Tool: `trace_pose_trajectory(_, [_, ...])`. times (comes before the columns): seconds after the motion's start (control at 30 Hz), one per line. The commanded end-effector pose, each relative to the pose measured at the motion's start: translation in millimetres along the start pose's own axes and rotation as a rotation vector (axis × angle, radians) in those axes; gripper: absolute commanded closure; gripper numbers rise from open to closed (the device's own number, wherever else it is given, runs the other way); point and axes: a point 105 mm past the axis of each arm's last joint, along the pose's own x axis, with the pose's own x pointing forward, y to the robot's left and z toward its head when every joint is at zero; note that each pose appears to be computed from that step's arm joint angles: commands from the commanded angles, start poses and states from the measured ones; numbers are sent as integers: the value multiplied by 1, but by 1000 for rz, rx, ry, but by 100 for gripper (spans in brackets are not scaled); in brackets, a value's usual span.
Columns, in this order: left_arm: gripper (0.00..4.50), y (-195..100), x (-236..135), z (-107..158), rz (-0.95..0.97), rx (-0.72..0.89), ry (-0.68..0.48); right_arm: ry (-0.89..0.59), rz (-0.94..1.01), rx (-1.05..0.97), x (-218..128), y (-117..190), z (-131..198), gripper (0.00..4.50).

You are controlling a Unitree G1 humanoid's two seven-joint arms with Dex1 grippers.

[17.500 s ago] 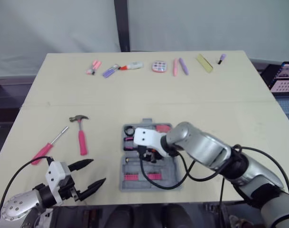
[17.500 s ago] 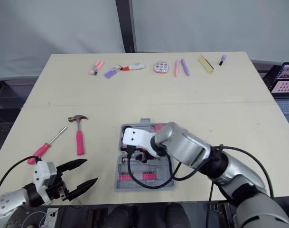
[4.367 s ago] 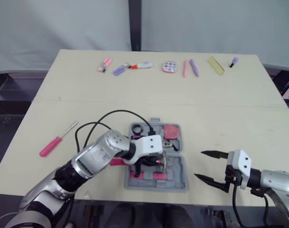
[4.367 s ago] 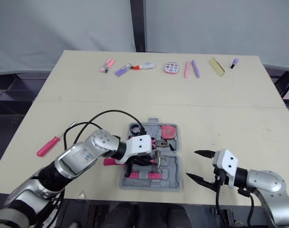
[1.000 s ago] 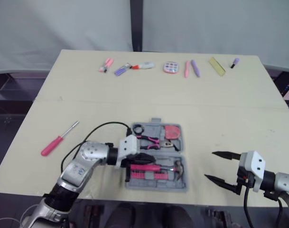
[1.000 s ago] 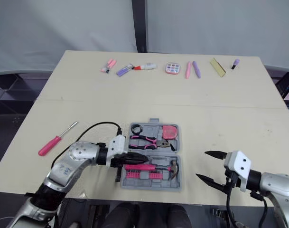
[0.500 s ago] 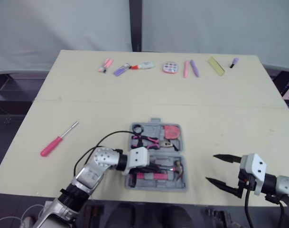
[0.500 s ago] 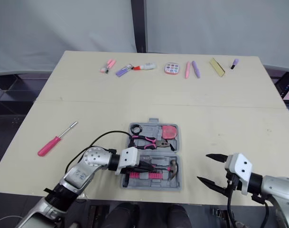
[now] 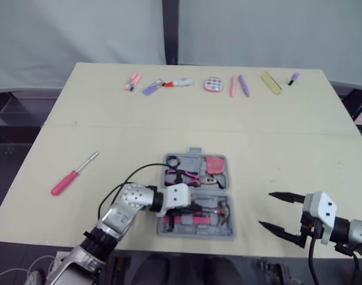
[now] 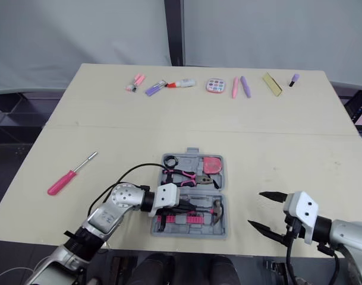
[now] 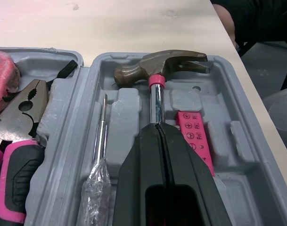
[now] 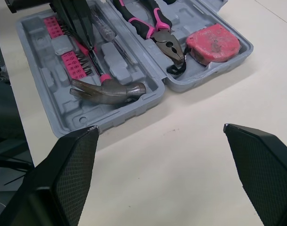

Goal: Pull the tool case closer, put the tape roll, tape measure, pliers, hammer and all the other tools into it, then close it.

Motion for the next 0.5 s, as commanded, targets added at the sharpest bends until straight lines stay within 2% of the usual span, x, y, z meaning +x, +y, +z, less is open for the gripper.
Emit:
trace_pose_trajectory(0.03, [448, -3, 3, -3, 1, 3, 11, -17, -29, -25, -3, -3, 8, 0])
trace_pose_trajectory(0.17, [448, -6, 2, 22, -28, -21, -130, -17, -30, -22, -3, -3, 7, 0])
trace_pose_trajectory(0.33, [448, -11, -3, 24, -81, -25, -137, -19, -34, -22, -3, -4, 8, 0])
trace_pose_trajectory(0.5, [448, -14, -3, 3, -90, -57, -14, -20, -38, -21, -3, -4, 7, 0])
